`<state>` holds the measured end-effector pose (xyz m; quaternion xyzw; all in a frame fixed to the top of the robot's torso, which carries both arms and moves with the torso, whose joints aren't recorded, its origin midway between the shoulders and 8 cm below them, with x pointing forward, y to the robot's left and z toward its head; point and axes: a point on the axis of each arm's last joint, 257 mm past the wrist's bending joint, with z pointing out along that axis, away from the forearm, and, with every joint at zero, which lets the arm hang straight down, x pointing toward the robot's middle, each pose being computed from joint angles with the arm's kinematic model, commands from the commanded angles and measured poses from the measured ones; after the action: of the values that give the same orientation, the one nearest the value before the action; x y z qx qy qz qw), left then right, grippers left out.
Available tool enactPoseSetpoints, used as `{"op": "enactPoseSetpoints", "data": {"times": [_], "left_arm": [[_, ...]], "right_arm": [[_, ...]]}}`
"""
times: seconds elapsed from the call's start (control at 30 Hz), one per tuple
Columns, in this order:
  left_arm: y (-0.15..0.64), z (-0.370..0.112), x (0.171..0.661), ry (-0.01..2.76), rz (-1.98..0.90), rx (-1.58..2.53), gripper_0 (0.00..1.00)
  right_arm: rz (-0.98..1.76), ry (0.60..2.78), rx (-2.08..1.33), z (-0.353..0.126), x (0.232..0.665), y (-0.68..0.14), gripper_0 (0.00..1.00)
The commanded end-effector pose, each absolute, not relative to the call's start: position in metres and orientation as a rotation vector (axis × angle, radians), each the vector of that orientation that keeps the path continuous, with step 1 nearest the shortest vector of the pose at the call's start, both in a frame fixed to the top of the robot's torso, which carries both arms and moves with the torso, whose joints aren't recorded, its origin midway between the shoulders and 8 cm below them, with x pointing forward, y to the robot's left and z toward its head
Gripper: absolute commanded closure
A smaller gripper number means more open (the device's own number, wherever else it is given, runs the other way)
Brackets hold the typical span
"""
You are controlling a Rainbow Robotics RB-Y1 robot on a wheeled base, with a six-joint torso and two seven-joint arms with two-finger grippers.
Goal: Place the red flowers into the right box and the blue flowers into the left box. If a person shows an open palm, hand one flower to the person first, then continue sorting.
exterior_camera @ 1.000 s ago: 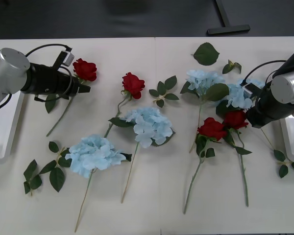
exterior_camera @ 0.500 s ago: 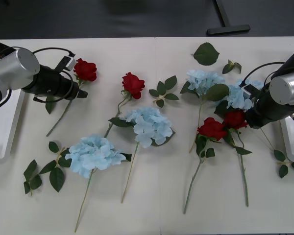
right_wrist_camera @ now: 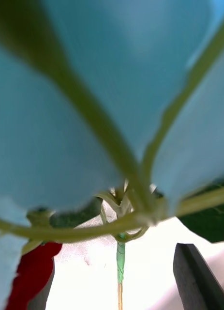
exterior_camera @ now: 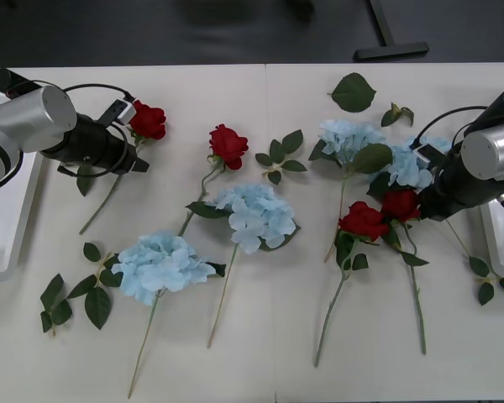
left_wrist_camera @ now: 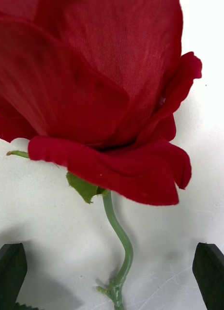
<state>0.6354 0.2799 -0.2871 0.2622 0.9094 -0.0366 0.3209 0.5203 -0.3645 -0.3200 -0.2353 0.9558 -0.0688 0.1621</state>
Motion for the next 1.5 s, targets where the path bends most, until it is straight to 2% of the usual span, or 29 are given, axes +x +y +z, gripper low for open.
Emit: {"op": "enactPoseSetpoints", "data": {"times": [0.03,0.07,0.2,0.23,0.3,0.37,0.4,0.47,0.53,0.67,0.8,1.07,1.17,1.33,1.5], "left_arm": [[0.258,-0.26,0.654,2.349,-0.098,0.677,0.0],[0.259,-0.262,0.654,2.35,-0.088,0.685,0.0],[0.259,-0.263,0.655,2.346,-0.059,0.708,0.0],[0.259,-0.265,0.654,2.346,-0.053,0.714,0.05],[0.258,-0.264,0.655,2.343,-0.049,0.716,0.2],[0.259,-0.265,0.655,2.344,-0.045,0.717,0.4],[0.26,-0.264,0.656,2.341,-0.039,0.719,0.44],[0.263,-0.264,0.657,2.337,-0.02,0.726,0.64],[0.262,-0.264,0.657,2.337,-0.016,0.731,0.78],[0.265,-0.27,0.655,2.342,0.008,0.75,0.98],[0.264,-0.274,0.655,2.339,0.022,0.762,1.0],[0.264,-0.274,0.655,2.339,0.02,0.763,1.0],[0.265,-0.271,0.656,2.332,0.018,0.759,1.0],[0.264,-0.252,0.655,2.313,-0.024,0.779,1.0],[0.269,-0.225,0.648,2.299,-0.072,0.818,1.0]], "right_arm": [[-0.162,2.676,-0.611,-0.3,0.545,-0.343,0.86],[-0.159,2.679,-0.608,-0.301,0.544,-0.342,1.0],[-0.156,2.679,-0.601,-0.301,0.545,-0.341,1.0],[-0.155,2.684,-0.598,-0.302,0.543,-0.341,1.0],[-0.158,2.685,-0.591,-0.301,0.544,-0.342,1.0],[-0.153,2.687,-0.586,-0.301,0.544,-0.34,1.0],[-0.153,2.687,-0.584,-0.3,0.544,-0.341,1.0],[-0.147,2.688,-0.582,-0.298,0.545,-0.338,1.0],[-0.171,2.674,-0.582,-0.292,0.55,-0.342,1.0],[-0.245,2.625,-0.577,-0.262,0.568,-0.356,1.0],[-0.208,2.585,-0.544,-0.232,0.581,-0.359,1.0],[0.079,2.482,-0.661,-0.176,0.582,-0.328,1.0],[0.263,2.387,-0.797,-0.158,0.573,-0.286,1.0],[0.74,2.278,-0.891,-0.135,0.534,-0.186,1.0],[1.008,2.188,-0.958,-0.11,0.506,-0.127,1.0]]}}
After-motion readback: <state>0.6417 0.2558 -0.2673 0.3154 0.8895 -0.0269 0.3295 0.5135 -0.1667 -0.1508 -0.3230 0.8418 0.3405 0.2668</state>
